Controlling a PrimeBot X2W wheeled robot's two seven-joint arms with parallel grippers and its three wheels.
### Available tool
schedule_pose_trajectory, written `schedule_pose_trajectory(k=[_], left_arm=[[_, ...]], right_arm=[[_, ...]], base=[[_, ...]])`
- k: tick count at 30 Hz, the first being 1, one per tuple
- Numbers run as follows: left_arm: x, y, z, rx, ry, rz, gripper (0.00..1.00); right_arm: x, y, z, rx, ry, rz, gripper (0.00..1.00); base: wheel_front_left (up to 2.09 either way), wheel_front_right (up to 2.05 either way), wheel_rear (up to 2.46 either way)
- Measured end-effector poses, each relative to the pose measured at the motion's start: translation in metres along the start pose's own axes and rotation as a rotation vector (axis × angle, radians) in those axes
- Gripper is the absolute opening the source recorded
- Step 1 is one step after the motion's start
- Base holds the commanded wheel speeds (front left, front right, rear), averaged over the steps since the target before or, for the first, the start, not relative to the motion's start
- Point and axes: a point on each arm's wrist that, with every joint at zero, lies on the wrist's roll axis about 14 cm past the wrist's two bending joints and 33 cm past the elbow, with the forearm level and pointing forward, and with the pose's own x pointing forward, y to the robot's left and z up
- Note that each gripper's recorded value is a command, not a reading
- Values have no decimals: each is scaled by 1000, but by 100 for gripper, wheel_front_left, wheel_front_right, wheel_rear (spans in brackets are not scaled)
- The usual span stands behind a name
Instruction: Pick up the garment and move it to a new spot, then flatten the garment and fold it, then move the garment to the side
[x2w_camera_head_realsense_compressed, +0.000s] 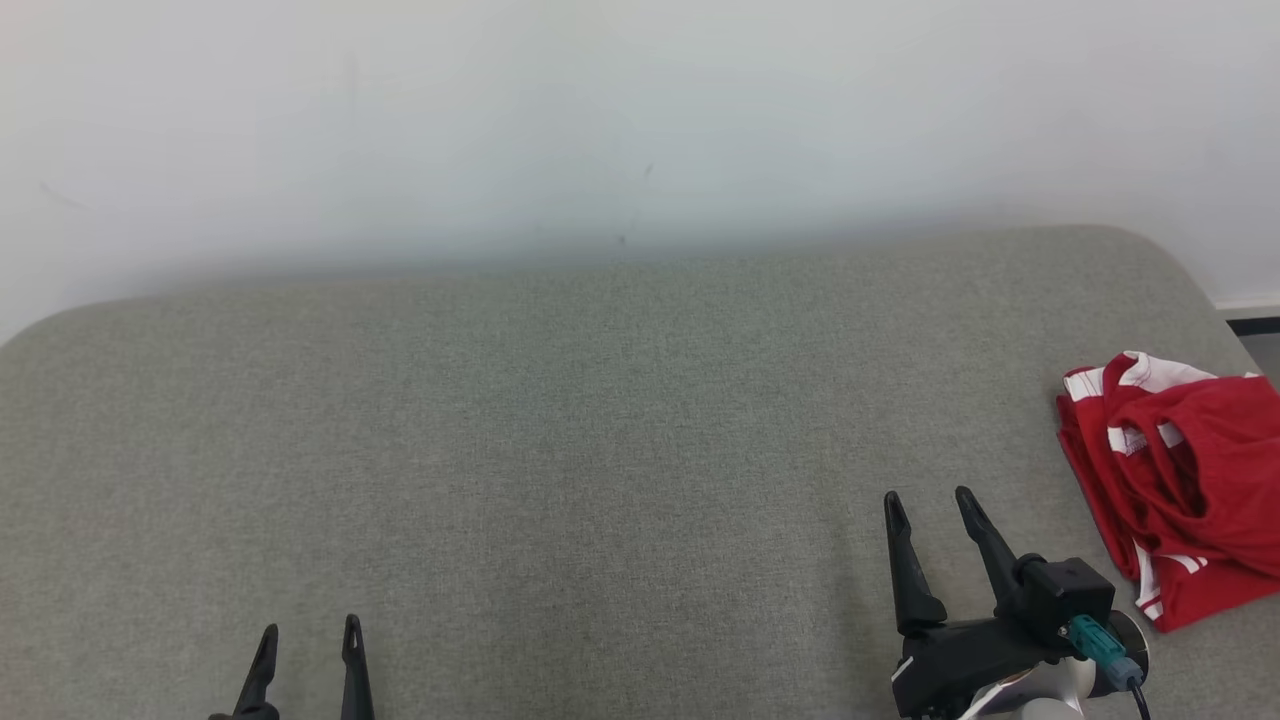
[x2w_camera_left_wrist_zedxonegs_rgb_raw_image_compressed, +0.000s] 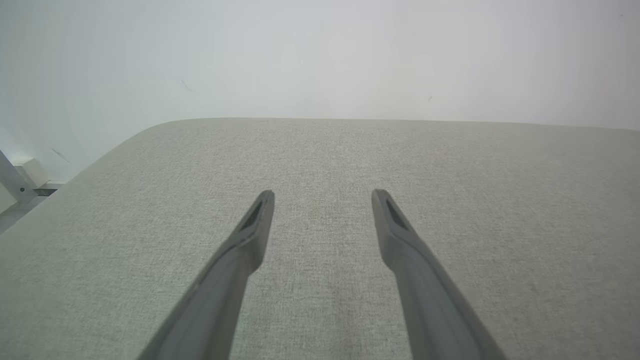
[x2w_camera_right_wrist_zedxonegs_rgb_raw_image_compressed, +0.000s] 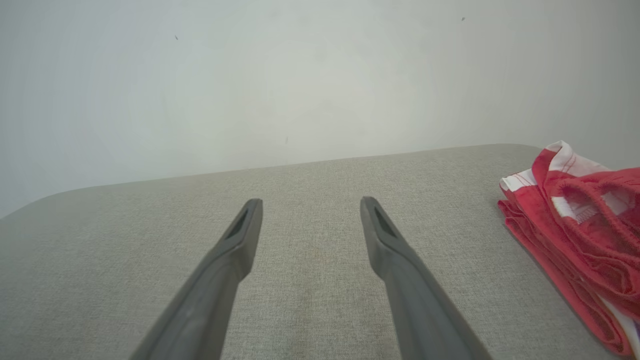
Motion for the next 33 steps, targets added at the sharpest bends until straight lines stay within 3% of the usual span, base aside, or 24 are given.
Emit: schedule_pose_trajectory(k=[20, 33], left_arm=[[-14, 15, 12, -21, -40, 38, 100], [-14, 15, 18, -20, -62, 36, 100]], right_arm=[[-16, 16, -10, 23, 28, 40, 100], [-16, 15, 4, 34, -19, 36, 100]], base=[[0, 0, 0], [0, 0, 0]])
